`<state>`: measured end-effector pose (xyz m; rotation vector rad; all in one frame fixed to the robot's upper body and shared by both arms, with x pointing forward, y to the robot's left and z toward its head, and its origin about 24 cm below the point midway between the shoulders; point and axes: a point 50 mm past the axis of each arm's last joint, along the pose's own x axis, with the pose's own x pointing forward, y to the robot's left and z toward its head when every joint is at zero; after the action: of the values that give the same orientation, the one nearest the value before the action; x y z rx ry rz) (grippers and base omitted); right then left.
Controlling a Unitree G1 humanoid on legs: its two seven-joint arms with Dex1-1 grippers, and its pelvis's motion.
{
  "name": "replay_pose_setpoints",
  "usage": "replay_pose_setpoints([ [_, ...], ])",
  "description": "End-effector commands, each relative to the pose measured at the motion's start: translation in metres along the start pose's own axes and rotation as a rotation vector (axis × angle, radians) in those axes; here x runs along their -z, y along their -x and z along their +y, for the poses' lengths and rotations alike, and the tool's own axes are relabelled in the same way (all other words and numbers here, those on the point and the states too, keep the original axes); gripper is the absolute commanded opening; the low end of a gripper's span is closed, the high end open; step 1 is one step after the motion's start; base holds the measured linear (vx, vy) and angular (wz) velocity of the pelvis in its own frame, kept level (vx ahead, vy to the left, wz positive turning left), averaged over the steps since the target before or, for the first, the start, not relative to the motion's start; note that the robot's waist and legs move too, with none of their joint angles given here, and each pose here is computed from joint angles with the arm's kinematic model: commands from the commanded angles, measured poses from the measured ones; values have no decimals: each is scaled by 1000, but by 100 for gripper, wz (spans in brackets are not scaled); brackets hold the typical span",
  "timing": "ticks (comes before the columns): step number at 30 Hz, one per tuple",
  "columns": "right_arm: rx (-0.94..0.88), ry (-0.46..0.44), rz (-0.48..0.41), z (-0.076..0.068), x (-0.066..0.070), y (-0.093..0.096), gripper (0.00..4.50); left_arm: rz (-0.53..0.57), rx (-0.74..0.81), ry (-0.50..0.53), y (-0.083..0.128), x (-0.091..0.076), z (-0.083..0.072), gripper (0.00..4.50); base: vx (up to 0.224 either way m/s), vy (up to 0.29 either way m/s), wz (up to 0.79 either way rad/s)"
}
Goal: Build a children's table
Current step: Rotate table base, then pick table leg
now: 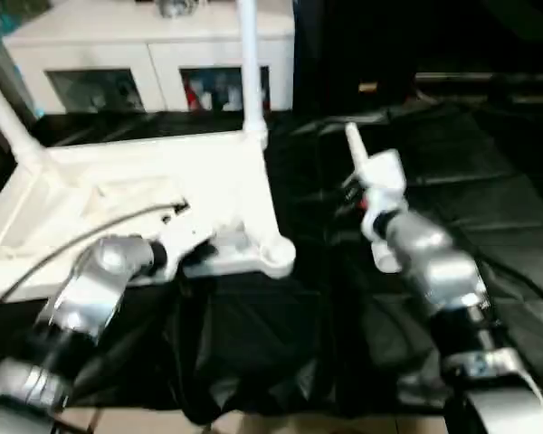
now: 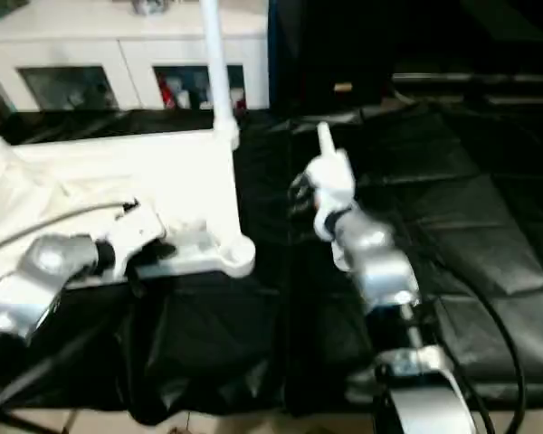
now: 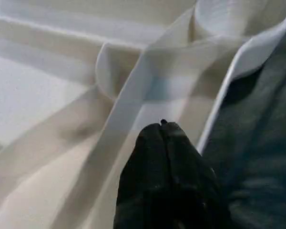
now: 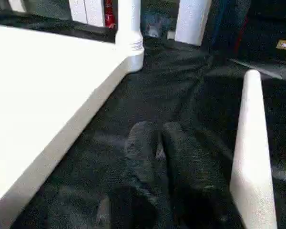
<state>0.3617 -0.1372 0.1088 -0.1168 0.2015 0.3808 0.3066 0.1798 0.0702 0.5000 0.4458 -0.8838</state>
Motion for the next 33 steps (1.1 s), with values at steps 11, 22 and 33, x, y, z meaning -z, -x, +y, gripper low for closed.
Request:
replay_pose_setpoints([
  [11, 230, -61, 256, -37, -10, -14, 133, -163, 173, 149, 22, -35, -35, 121, 0, 0, 0],
  [22, 264, -163, 378, -42, -3, -16, 220, -170, 211, 181, 25, -46, -50, 184, 0, 0, 0],
  [33, 339, -123, 461, -54, 0, -13, 310, -148, 223, 169, 23, -50, -57, 287, 0, 0, 0],
])
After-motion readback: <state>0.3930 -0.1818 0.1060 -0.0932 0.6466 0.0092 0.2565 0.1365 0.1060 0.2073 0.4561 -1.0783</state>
